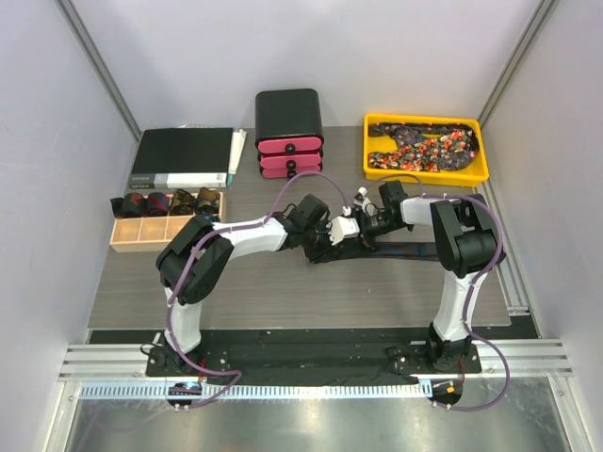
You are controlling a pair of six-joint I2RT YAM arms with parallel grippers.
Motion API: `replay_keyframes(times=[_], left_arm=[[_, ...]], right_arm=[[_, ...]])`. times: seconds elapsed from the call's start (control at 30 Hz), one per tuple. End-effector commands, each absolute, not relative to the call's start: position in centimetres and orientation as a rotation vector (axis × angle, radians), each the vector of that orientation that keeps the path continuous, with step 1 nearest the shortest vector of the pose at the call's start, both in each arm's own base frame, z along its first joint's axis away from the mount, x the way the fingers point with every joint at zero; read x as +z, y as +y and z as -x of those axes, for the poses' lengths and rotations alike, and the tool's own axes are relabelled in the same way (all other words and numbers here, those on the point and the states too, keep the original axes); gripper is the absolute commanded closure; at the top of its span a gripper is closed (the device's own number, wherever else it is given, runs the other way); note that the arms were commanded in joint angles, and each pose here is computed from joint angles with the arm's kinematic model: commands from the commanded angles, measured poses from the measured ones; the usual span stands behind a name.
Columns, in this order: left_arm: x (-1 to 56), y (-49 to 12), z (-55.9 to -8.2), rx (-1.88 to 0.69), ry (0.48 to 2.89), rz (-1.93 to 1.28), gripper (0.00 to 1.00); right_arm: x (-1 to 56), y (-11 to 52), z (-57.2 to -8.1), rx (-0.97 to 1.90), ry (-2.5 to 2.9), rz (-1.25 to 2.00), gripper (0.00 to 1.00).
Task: Roll the ties
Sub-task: Roll the tie at the center of the board.
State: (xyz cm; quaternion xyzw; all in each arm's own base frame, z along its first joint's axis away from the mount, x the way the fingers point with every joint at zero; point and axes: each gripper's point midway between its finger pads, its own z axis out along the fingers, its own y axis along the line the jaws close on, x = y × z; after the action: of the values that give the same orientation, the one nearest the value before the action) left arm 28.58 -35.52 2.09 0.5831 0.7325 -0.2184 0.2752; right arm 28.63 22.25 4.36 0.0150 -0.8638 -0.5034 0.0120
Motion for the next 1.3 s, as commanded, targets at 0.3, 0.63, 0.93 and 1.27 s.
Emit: replay_keyframes(times=[0.3, 0.63, 0.93, 1.27], left_arm=[[-1.6, -31.0, -25.8, -0.525, 2.201, -1.632, 0.66], [8.2, -31.5, -28.5, -0.815, 1.945, -1.265, 0.0], [17.8, -30.9, -29.0, -0.805, 1.585, -0.953, 0.0], [11.7, -33.0, -28.7, -0.847, 1.43, -1.112, 0.01]], right_arm=[[1.9, 22.5, -30.7, -1.461, -2.838, -0.124, 0.99], [-1.8, 21.2, -29.8, -1.389, -2.777, -0.039, 0.99], [-3.2, 21.1, -29.2, -1.377, -2.716, -0.023, 0.99], [-4.1, 21.5, -26.4, -1.38, -2.577, -0.027, 0.99]])
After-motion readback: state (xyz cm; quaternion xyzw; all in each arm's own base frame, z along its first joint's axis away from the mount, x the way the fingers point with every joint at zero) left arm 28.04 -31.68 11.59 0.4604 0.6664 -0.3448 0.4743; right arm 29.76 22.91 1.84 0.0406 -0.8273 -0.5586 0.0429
